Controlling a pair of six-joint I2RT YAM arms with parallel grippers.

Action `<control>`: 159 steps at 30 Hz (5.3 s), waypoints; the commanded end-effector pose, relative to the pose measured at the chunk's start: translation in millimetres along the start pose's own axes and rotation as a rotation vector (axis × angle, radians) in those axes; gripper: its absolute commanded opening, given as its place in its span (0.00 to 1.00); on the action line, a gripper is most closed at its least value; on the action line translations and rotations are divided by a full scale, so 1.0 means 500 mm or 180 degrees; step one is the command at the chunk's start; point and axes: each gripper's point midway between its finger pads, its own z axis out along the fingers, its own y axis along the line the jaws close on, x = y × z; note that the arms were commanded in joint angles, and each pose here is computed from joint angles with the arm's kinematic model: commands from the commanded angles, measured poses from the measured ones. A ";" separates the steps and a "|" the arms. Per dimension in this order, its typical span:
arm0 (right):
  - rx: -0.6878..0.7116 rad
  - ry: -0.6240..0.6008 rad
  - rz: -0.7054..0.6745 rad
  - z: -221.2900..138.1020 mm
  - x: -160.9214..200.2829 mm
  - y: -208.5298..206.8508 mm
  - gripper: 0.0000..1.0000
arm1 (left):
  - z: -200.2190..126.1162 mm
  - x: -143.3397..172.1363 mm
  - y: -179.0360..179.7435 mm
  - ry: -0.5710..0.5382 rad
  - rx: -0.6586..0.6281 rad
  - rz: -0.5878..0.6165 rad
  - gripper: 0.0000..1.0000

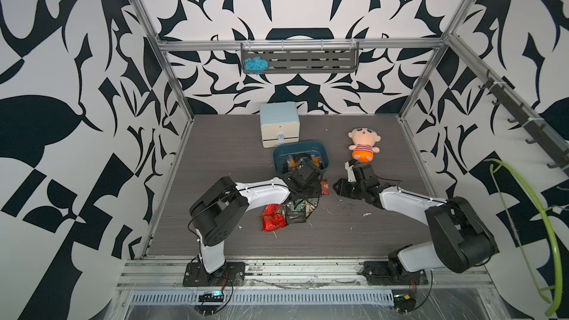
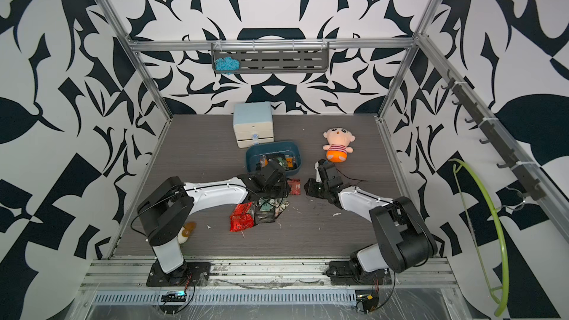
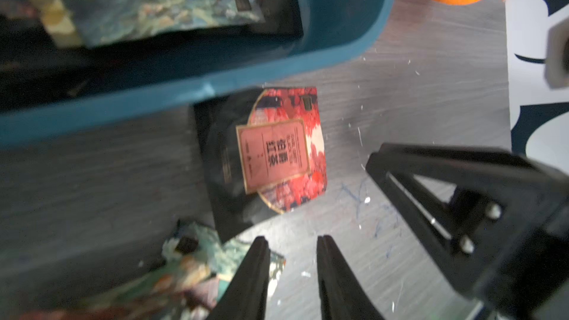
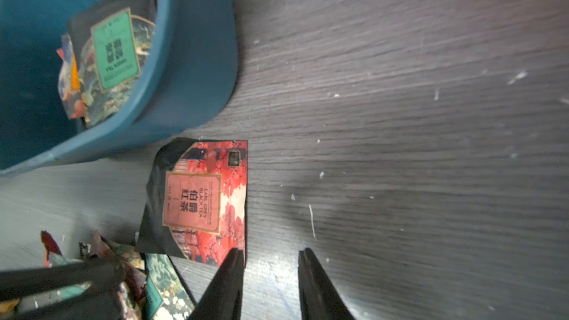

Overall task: Put the tea bags into the storage box
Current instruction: Pick up the tea bag from the center of the board, then place the tea bag in the storage box, then pick up the tea bag from the center of the board.

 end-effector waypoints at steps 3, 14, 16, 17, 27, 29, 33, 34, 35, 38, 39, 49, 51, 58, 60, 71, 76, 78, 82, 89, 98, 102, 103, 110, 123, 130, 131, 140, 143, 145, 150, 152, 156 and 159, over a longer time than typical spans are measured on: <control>-0.0246 -0.0030 -0.0105 0.006 -0.023 0.038 0.32 | 0.043 -0.024 0.018 0.0015 -0.0046 -0.0148 0.32; -0.0231 0.0037 -0.0149 0.019 -0.013 0.037 0.32 | 0.074 -0.013 0.059 0.0101 -0.0204 -0.0242 0.32; -0.0233 0.0049 -0.0151 0.022 -0.012 0.038 0.33 | 0.081 -0.002 0.062 0.0169 -0.0185 -0.0247 0.32; -0.0236 0.0058 -0.0151 0.024 -0.011 0.038 0.33 | 0.084 0.003 0.064 0.0199 -0.0187 -0.0252 0.32; -0.0236 0.0117 -0.0176 0.035 -0.006 0.044 0.39 | 0.090 0.062 0.083 0.0370 -0.0322 -0.0145 0.22; -0.0230 0.0123 -0.0177 0.037 -0.006 0.044 0.39 | 0.091 0.073 0.081 0.0399 -0.0364 -0.0089 0.23; -0.0210 0.0147 -0.0176 0.039 -0.002 0.042 0.39 | 0.092 0.085 0.083 0.0434 -0.0375 -0.0075 0.22; -0.0208 0.0153 -0.0177 0.040 -0.001 0.042 0.39 | 0.092 0.086 0.084 0.0436 -0.0367 -0.0093 0.22; -0.0207 0.0158 -0.0177 0.040 -0.001 0.042 0.39 | 0.093 0.087 0.083 0.0437 -0.0344 -0.0108 0.22; -0.0213 0.0167 -0.0182 0.041 0.001 0.044 0.37 | 0.097 0.091 0.073 0.0456 -0.0259 -0.0140 0.22; -0.0216 0.0171 -0.0187 0.041 0.002 0.045 0.36 | 0.098 0.093 0.071 0.0472 -0.0249 -0.0144 0.22; -0.0267 0.0226 -0.0272 0.043 0.013 0.059 0.30 | 0.102 0.090 0.058 0.0469 -0.0185 -0.0151 0.21; -0.0264 0.0236 -0.0288 0.043 0.015 0.060 0.27 | 0.103 0.091 0.058 0.0475 -0.0191 -0.0154 0.21; -0.0206 0.0222 -0.0309 0.040 0.014 0.054 0.12 | 0.091 0.086 0.054 0.0441 -0.0164 -0.0145 0.21; -0.0182 0.0205 -0.0319 0.038 0.013 0.052 0.05 | 0.083 0.085 0.048 0.0437 -0.0130 -0.0144 0.21; 0.0126 0.0011 -0.0297 -0.017 0.012 0.018 0.00 | -0.020 0.054 -0.010 0.0182 0.0246 -0.0085 0.23; 0.0537 -0.0184 -0.0291 -0.092 0.006 -0.020 0.00 | -0.080 0.038 0.014 -0.0058 0.0132 -0.0114 0.38; 0.0717 -0.0290 -0.0279 -0.129 0.001 -0.036 0.00 | -0.101 0.035 0.029 -0.0162 0.0087 -0.0136 0.45; 0.0889 -0.0555 -0.0341 -0.221 -0.018 -0.040 0.00 | -0.149 0.028 0.080 -0.0444 -0.0144 -0.0268 0.73; 0.0667 -0.1094 -0.0465 -0.374 -0.082 0.029 0.00 | -0.246 0.019 0.161 -0.0967 -0.0366 -0.0448 0.82; -0.0299 -0.1263 -0.0408 -0.405 -0.181 0.200 0.00 | -0.292 0.059 0.217 -0.1197 -0.0109 -0.0650 0.81; -0.0398 -0.1124 -0.0551 -0.343 -0.218 0.270 0.00 | -0.310 0.073 0.247 -0.1273 -0.0130 -0.0642 0.81; -0.0363 -0.1082 -0.0611 -0.322 -0.223 0.285 0.00 | -0.314 0.074 0.251 -0.1303 -0.0124 -0.0627 0.81; -0.0262 -0.0622 -0.0936 -0.156 -0.241 0.398 0.00 | -0.357 0.086 0.321 -0.1504 -0.0429 -0.0802 0.82; -0.0008 -0.0034 -0.0862 0.052 -0.240 0.405 0.00 | -0.378 0.114 0.356 -0.1498 -0.0462 -0.0864 0.82; 0.0542 -0.0105 -0.0978 0.042 -0.253 0.319 0.17 | -0.389 0.112 0.351 -0.1544 -0.0338 -0.0918 0.81; 0.0714 -0.0152 -0.1026 0.029 -0.260 0.300 0.22 | -0.391 0.111 0.348 -0.1543 -0.0322 -0.0921 0.81; 0.1078 -0.0725 -0.1246 -0.160 -0.291 0.254 0.43 | -0.385 0.103 0.309 -0.1430 -0.0160 -0.0872 0.75; 0.0525 -0.0826 -0.1253 -0.209 -0.251 0.282 0.42 | -0.378 0.098 0.276 -0.1341 0.0004 -0.0759 0.70; 0.0048 -0.0858 -0.1255 -0.235 -0.212 0.304 0.42 | -0.371 0.095 0.259 -0.1298 0.0081 -0.0737 0.68; -0.0655 -0.0827 -0.1139 -0.234 -0.120 0.305 0.45 | -0.348 0.092 0.221 -0.1105 0.0171 -0.0734 0.65; -0.0815 -0.0689 -0.1123 -0.207 -0.082 0.300 0.46 | -0.333 0.088 0.207 -0.1025 0.0153 -0.0702 0.63; -0.0860 -0.0278 -0.1223 -0.127 -0.003 0.287 0.43 | -0.303 0.078 0.171 -0.0841 0.0105 -0.0575 0.58; -0.0816 -0.0056 -0.1521 -0.068 0.053 0.282 0.40 | -0.278 0.070 0.157 -0.0759 0.0040 -0.0452 0.54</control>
